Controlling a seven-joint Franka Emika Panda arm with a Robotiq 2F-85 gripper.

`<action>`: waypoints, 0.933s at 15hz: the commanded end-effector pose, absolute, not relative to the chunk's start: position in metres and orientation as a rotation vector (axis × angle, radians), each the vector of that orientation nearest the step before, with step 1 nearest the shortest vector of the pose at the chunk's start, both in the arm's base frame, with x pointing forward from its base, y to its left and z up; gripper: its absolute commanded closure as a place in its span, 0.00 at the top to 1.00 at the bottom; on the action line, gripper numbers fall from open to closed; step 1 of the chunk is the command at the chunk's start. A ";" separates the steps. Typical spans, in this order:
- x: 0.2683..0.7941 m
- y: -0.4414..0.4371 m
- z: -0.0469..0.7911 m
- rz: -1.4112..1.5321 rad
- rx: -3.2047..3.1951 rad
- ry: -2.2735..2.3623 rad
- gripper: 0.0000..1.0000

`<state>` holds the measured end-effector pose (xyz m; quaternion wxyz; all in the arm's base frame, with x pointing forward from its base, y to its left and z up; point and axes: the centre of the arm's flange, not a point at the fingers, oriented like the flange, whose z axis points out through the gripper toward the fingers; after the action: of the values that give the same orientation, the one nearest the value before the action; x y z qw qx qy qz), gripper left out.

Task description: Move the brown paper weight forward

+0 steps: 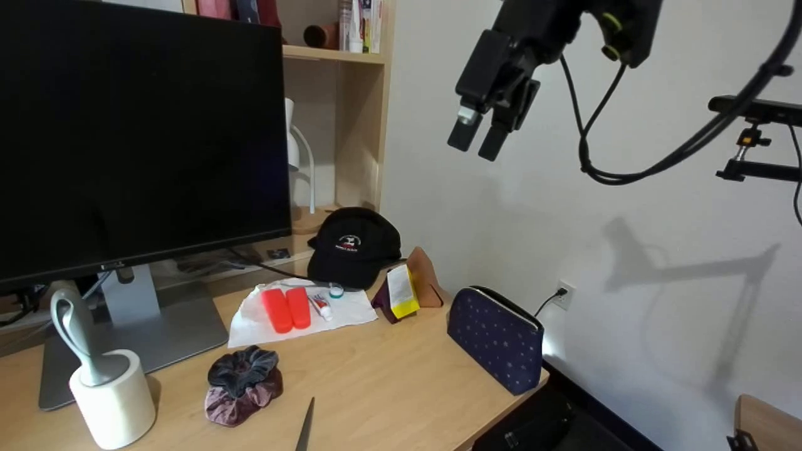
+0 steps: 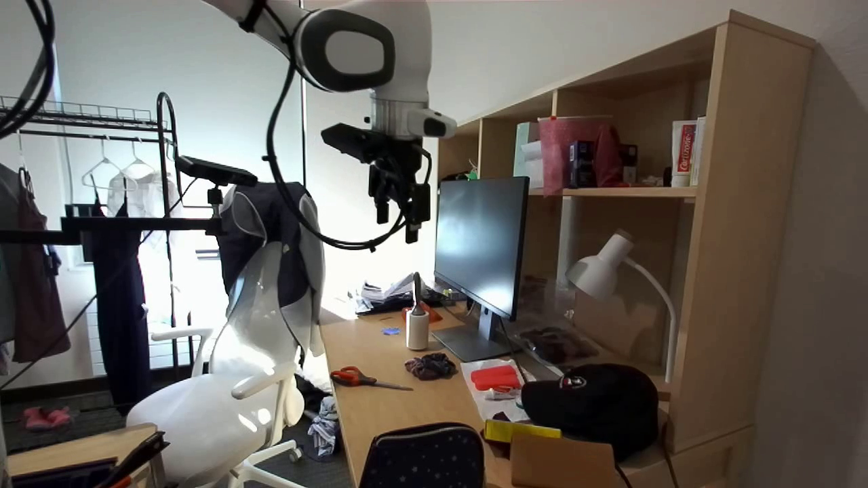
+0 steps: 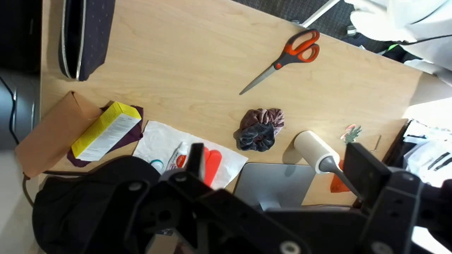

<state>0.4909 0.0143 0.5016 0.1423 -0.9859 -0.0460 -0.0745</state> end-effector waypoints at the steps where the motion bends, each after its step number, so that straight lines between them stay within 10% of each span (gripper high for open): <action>1: 0.552 0.021 0.497 -0.089 -2.837 -0.093 1.00; 14: 0.662 -0.030 0.400 0.189 -2.928 0.827 1.00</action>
<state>0.6404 -0.0212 0.4074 0.0751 -0.9739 0.2110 0.0358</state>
